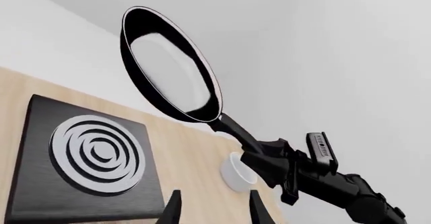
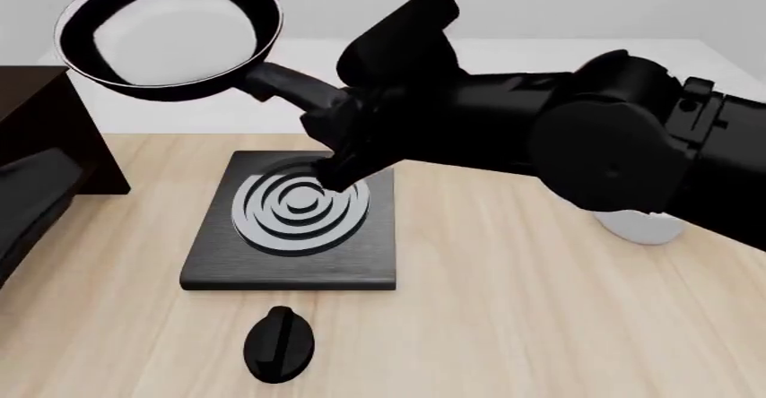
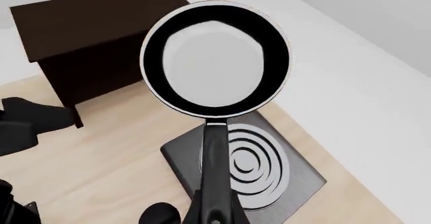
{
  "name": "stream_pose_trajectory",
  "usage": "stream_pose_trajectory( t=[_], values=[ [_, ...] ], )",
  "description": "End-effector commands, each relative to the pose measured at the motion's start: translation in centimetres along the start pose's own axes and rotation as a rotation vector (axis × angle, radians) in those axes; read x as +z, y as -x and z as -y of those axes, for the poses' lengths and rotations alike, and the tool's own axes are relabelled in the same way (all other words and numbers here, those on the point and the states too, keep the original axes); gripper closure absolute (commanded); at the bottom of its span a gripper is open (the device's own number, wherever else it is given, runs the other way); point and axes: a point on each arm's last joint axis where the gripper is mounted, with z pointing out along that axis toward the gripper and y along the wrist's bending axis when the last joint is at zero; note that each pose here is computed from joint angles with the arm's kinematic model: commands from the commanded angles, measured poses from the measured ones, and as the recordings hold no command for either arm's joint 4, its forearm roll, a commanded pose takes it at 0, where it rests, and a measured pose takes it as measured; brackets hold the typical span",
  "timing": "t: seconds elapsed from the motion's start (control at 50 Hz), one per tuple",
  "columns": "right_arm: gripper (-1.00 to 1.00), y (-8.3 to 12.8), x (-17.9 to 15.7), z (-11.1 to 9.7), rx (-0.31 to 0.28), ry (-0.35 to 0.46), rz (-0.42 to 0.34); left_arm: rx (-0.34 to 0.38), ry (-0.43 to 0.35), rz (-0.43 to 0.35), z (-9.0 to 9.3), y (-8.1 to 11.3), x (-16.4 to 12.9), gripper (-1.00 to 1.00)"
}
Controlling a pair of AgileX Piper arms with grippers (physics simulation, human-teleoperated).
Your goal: Put the frying pan on the cabinet shelf.
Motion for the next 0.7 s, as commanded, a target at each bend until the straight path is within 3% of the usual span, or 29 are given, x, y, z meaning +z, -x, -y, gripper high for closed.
stream_pose_trajectory(
  t=[0.02, 0.3, 0.42, 0.7],
  values=[
    [1.0, 1.8, -0.5, -1.7, 0.01, 0.049, 0.072, -0.101, -0.058, -0.011, 0.1, -0.4, 0.4, -1.0],
    [1.0, 2.5, 0.9, -4.0, -0.021, 0.111, 0.076, -0.19, -0.098, 0.019, 0.2, -0.4, 1.0, -1.0],
    [1.0, 3.2, 1.1, -5.1, -0.027, 0.142, 0.083, -0.192, -0.114, 0.018, 0.6, -0.1, 1.2, -1.0],
    [1.0, 2.7, 1.8, -6.5, -0.015, 0.177, 0.08, -0.218, -0.126, -0.009, 0.1, -1.1, 1.9, -1.0]
  ],
)
